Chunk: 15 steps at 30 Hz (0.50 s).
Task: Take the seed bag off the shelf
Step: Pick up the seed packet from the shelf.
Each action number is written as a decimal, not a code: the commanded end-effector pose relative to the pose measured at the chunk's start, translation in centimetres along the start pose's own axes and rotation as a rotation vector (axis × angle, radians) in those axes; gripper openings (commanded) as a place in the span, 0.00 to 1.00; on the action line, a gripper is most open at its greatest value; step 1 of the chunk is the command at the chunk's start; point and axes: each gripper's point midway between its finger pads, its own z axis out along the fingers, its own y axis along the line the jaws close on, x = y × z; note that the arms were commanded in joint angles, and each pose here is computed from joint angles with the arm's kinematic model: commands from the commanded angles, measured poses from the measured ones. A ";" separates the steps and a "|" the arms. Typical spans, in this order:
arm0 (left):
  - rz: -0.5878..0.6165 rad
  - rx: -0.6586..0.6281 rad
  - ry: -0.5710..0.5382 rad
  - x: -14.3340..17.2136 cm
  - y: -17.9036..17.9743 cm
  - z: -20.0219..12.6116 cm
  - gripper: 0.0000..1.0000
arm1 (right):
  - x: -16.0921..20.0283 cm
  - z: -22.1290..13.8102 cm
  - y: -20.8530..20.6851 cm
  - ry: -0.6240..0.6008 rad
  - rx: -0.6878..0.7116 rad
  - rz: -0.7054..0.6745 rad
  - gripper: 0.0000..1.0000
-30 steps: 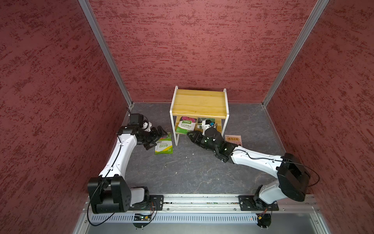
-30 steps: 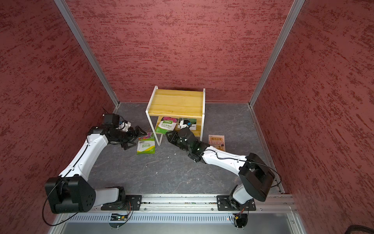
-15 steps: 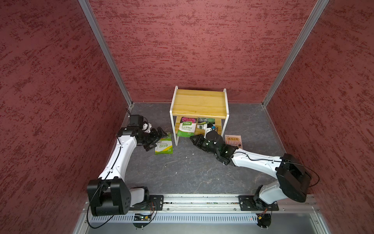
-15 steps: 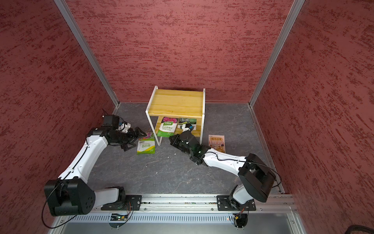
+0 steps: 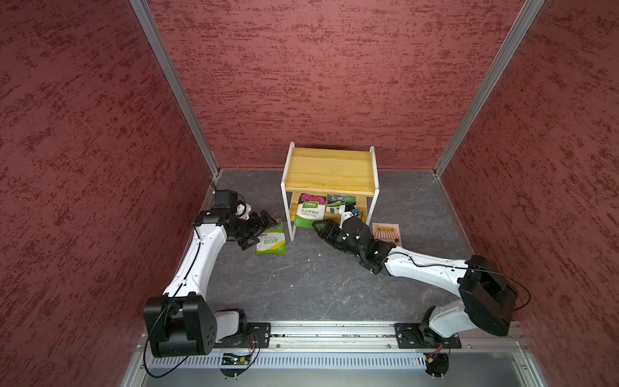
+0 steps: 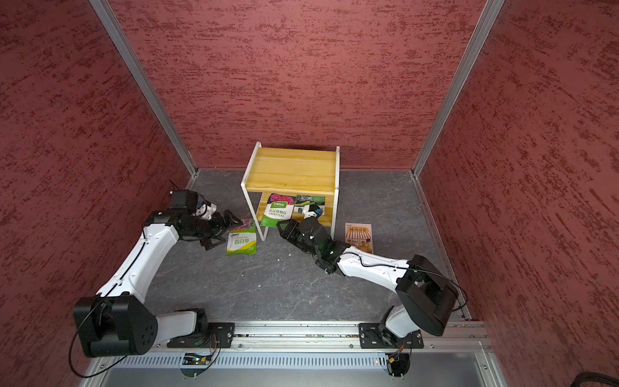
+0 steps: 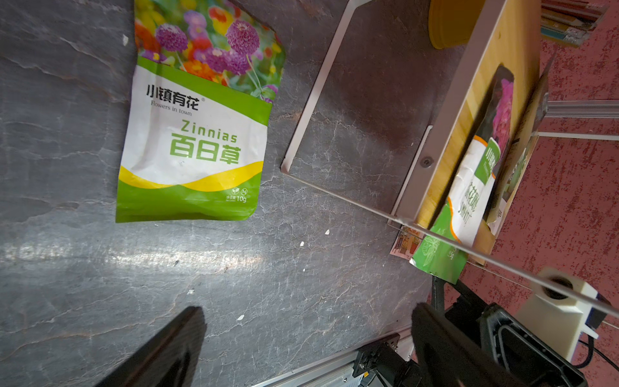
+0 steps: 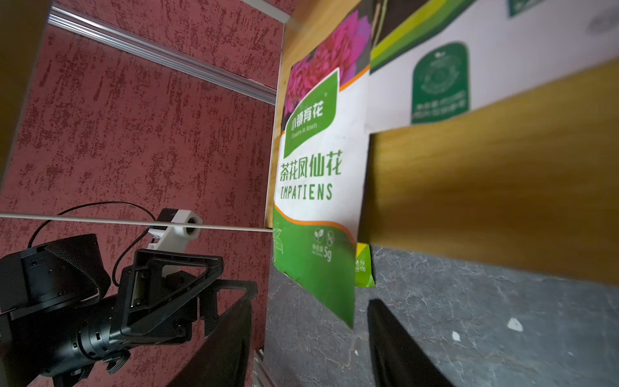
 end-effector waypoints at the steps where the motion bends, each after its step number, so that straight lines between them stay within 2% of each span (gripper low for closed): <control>1: 0.013 0.004 -0.006 0.1 0.0 0.1 1.00 | -0.8 1.1 1.0 -0.049 -0.027 0.011 0.58; 5: 0.016 0.003 -0.004 0.0 0.0 0.1 1.00 | -1.2 1.9 1.0 -0.071 -0.029 0.021 0.52; 9: 0.017 0.002 -0.001 0.1 0.1 0.2 1.00 | -1.4 2.3 1.2 -0.082 -0.032 0.023 0.41; 15: 0.018 0.003 -0.001 0.2 0.2 0.2 1.00 | -1.5 2.2 0.9 -0.091 -0.029 0.027 0.16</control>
